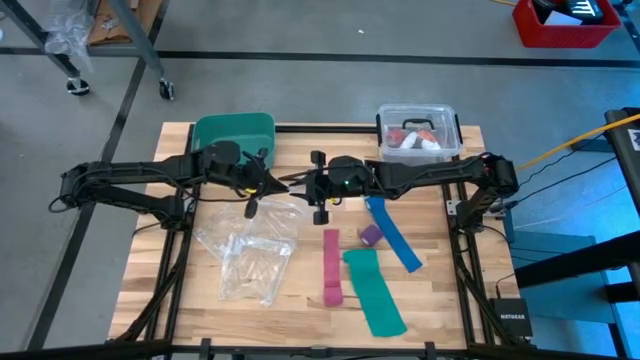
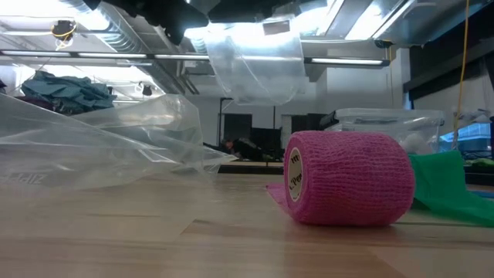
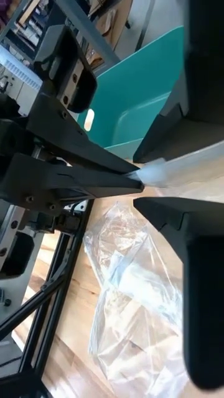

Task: Roll bandage
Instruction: Open the bottom left transparent zip bag

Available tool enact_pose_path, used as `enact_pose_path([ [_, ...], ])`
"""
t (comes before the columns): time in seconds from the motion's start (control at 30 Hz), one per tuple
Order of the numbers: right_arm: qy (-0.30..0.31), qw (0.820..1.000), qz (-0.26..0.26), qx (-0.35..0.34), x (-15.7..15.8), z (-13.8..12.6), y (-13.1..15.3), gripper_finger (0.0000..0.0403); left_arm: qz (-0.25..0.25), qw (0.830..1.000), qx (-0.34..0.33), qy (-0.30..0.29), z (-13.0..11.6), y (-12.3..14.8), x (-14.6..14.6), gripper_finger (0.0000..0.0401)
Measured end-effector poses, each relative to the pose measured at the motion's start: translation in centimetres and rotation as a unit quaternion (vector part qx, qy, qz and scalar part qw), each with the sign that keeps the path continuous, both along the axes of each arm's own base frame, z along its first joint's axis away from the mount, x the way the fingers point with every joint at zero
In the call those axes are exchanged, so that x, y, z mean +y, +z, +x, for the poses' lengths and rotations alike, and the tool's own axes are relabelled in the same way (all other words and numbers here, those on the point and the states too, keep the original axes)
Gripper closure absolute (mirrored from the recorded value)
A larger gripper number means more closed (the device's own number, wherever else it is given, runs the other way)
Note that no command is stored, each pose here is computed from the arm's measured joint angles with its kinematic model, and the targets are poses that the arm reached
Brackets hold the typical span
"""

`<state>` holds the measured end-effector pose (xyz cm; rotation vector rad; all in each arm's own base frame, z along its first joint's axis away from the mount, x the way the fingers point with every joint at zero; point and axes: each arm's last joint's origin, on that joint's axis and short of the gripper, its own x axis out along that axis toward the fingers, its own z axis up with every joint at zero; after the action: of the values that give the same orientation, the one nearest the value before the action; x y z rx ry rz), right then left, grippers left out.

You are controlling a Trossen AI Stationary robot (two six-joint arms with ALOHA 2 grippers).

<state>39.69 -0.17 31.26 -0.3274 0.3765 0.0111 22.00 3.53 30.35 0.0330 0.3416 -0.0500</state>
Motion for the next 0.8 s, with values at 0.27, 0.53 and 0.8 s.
enact_pose_path([
  [0.27, 0.008, 1.000, 0.003, 0.000, 0.05, -0.02, 0.02, 0.0388, -0.003, 1.000, 0.017, 0.000, -0.12, -0.31, -0.02, 0.0401],
  [0.53, 0.007, 1.000, 0.003, 0.021, 0.05, -0.20, -0.27, 0.0338, -0.002, 1.000, 0.012, 0.000, -0.06, -0.25, -0.01, 0.0401],
  [0.8, 0.007, 1.000, 0.003, 0.022, 0.04, -0.22, -0.31, 0.0308, -0.002, 1.000, 0.010, 0.000, -0.04, -0.21, -0.01, 0.0401],
])
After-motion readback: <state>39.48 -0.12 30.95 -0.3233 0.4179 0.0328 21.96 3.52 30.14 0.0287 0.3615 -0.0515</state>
